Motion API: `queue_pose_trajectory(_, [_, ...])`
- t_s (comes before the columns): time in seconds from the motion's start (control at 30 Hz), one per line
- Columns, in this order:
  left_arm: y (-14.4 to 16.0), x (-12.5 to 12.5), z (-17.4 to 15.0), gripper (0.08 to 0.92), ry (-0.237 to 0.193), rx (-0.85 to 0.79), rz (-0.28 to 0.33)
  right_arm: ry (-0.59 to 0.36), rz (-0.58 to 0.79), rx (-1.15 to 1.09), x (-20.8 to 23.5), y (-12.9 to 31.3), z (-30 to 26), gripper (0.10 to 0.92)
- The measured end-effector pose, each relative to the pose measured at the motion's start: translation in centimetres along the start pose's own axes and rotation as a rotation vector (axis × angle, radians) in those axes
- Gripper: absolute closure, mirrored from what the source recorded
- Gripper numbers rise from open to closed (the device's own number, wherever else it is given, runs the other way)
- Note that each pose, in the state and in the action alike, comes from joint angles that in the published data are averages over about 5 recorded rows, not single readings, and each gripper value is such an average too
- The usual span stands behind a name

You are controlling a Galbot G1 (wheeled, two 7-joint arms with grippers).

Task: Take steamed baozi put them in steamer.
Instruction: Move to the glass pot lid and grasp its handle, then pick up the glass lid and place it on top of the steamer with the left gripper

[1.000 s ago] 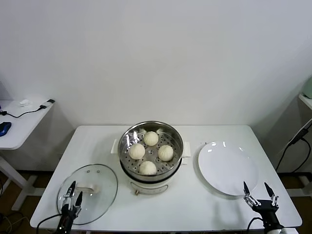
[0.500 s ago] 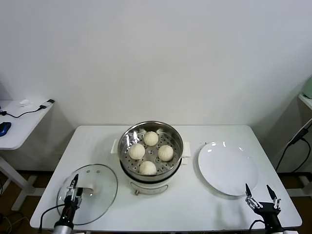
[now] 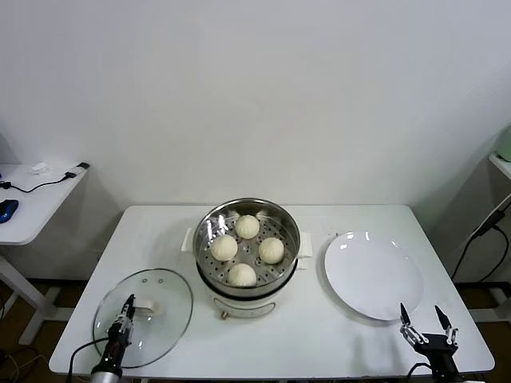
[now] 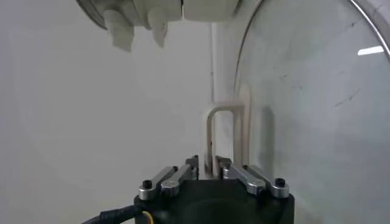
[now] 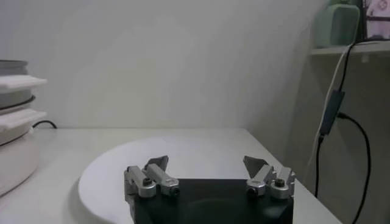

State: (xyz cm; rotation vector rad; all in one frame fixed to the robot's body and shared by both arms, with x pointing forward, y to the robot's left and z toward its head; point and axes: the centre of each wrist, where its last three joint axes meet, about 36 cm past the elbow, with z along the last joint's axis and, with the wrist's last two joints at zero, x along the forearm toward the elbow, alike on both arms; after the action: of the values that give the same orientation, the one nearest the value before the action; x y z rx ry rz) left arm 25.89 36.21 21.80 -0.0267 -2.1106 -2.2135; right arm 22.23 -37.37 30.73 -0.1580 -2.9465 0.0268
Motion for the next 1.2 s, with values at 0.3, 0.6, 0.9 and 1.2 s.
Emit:
queue_pose_trajectory(0.3, [0.6,0.2,-0.4,0.862,0.021,0.019,-0.016,0.000,-0.012,0.003,0.2,0.5,0.0,0.200])
queue_pose_trajectory(0.6, [5.4,0.1,0.0,0.862,0.093,0.059,-0.046,0.000,-0.021,0.014,0.0,0.9,-0.3,0.200])
queue_pose_trajectory(0.9, [14.3,-1.7,-0.5,0.862,0.193,0.077,-0.100,0.007,-0.022,0.036,-0.1,1.6,-0.8,0.200])
queue_pose_trajectory(1.2, [21.0,-3.7,-4.0,0.862,0.200,0.082,-0.129,0.001,-0.045,0.066,-0.3,2.0,-1.5,0.200])
